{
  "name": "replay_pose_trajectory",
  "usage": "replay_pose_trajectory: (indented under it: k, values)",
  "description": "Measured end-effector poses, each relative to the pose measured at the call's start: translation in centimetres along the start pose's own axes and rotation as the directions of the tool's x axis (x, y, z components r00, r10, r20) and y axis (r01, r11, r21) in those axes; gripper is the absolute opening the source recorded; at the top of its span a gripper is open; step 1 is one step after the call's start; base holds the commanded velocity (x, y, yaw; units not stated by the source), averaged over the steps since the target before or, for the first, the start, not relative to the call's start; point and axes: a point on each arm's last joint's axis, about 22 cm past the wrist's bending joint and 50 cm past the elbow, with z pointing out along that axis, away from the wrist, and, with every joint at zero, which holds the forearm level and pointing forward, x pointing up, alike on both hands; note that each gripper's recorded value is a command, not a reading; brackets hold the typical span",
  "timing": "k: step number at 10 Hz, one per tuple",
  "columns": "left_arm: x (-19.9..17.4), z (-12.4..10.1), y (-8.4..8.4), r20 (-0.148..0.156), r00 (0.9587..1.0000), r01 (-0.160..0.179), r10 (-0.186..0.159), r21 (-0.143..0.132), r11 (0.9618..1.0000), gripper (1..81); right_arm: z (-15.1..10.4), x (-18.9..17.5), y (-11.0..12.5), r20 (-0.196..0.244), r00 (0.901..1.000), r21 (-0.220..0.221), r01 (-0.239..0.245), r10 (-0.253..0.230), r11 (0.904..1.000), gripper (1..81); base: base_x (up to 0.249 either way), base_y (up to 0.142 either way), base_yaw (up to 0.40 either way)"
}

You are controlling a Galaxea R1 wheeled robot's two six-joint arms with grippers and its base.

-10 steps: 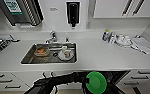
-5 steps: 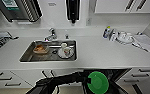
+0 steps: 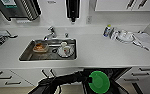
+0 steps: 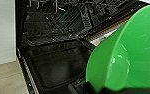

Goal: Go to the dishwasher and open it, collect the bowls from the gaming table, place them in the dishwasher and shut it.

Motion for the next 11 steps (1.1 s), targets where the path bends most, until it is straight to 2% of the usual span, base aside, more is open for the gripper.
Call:
replay_pose_trajectory:
  k: [2,5,8,10,11]
  values:
    - [-1.0,1.1,-1.2,0.021,0.9996,0.018,-0.018,0.005,0.9998,1.0,0.3,-1.0,0.2,0.024,0.9996,-0.002,-0.013,0.013,0.9999,1.0,0.0,0.0,0.0]
    - [-0.9,1.3,-1.3,0.018,0.9998,0.013,-0.013,0.005,0.9999,1.0,0.5,-0.8,-0.1,0.022,0.9997,0.001,-0.013,0.013,0.9999,1.0,0.0,0.0,0.0]
    - [1.6,0.6,-2.4,-0.029,0.9996,-0.002,0.003,0.026,0.9997,1.0,0.5,-0.7,-0.1,0.022,0.9997,0.001,-0.013,0.013,0.9999,1.0,0.0,0.0,0.0]
    - [4.1,-0.1,-1.9,-0.07,0.9973,-0.022,0.023,0.019,0.9996,1.0,0.7,-0.8,-0.5,0.022,0.9997,0.007,-0.013,0.013,0.9999,1.0,0.0,0.0,0.0]
    - [4.2,-0.2,-1.9,-0.074,0.9969,-0.024,0.026,0.018,0.9995,1.0,0.9,-0.8,-1.0,0.023,0.9996,0.013,-0.013,0.013,0.9998,1.0,0.0,0.0,0.0]
